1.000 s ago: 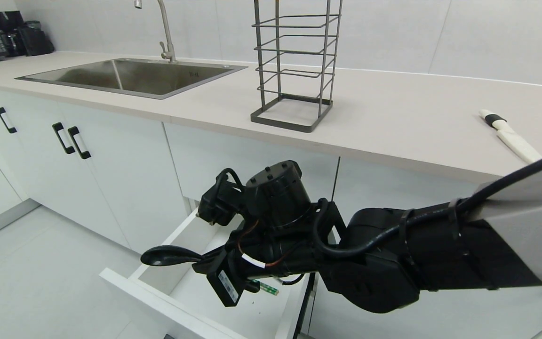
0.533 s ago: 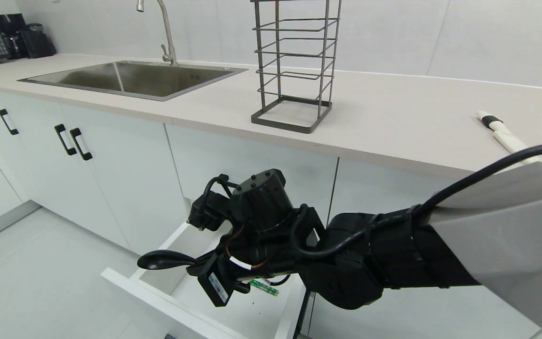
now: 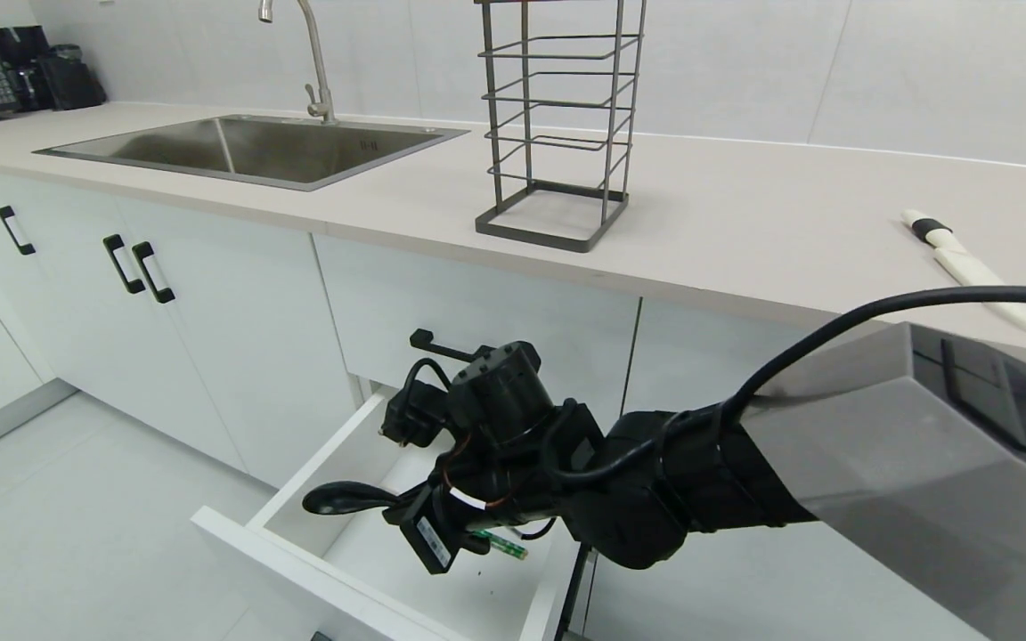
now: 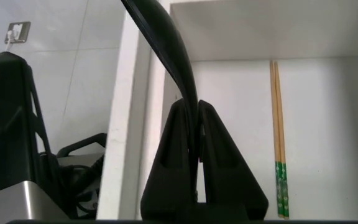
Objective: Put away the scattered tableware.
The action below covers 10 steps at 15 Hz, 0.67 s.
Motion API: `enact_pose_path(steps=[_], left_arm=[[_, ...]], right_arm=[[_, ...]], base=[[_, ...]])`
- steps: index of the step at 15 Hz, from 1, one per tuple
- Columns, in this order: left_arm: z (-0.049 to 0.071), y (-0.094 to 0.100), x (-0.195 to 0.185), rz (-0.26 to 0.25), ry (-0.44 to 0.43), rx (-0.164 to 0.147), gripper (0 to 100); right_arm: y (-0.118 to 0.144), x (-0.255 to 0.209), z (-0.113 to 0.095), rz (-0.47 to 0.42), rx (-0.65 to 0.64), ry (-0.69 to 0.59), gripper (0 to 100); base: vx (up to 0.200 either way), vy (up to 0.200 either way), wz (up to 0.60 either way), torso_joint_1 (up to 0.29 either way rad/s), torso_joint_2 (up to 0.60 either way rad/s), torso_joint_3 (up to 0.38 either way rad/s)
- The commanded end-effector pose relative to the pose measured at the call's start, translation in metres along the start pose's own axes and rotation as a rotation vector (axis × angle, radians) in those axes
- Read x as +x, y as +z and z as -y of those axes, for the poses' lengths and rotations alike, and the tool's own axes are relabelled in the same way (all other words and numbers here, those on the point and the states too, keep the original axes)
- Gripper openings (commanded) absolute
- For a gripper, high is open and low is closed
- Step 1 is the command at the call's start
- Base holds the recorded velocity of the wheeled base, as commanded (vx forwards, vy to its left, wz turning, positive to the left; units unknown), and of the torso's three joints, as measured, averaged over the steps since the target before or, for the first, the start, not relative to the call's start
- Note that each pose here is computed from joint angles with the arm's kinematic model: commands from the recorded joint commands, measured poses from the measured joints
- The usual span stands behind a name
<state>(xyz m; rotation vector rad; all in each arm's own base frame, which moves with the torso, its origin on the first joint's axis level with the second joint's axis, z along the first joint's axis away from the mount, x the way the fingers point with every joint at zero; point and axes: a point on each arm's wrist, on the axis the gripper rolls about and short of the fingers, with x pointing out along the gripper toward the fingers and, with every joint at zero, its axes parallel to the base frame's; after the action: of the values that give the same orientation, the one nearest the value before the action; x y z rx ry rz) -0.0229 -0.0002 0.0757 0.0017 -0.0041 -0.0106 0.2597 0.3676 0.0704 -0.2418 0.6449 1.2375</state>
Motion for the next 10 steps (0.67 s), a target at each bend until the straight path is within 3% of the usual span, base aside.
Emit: enact_pose_path(steps=[1, 10], left_arm=[[0.0, 0.0, 0.0, -0.001, 0.001, 0.0, 100], [0.0, 0.0, 0.0, -0.001, 0.0, 0.0, 100]], right_arm=[[-0.01, 0.009, 0.006, -0.026, 0.013, -0.004, 0], [-0.017, 0.031, 0.029, -0.028, 0.031, -0.05, 0]], base=[[0.0, 0.0, 0.0, 0.0, 0.0, 0.0], [0.0, 0.0, 0.0, 0.0, 0.0, 0.0]])
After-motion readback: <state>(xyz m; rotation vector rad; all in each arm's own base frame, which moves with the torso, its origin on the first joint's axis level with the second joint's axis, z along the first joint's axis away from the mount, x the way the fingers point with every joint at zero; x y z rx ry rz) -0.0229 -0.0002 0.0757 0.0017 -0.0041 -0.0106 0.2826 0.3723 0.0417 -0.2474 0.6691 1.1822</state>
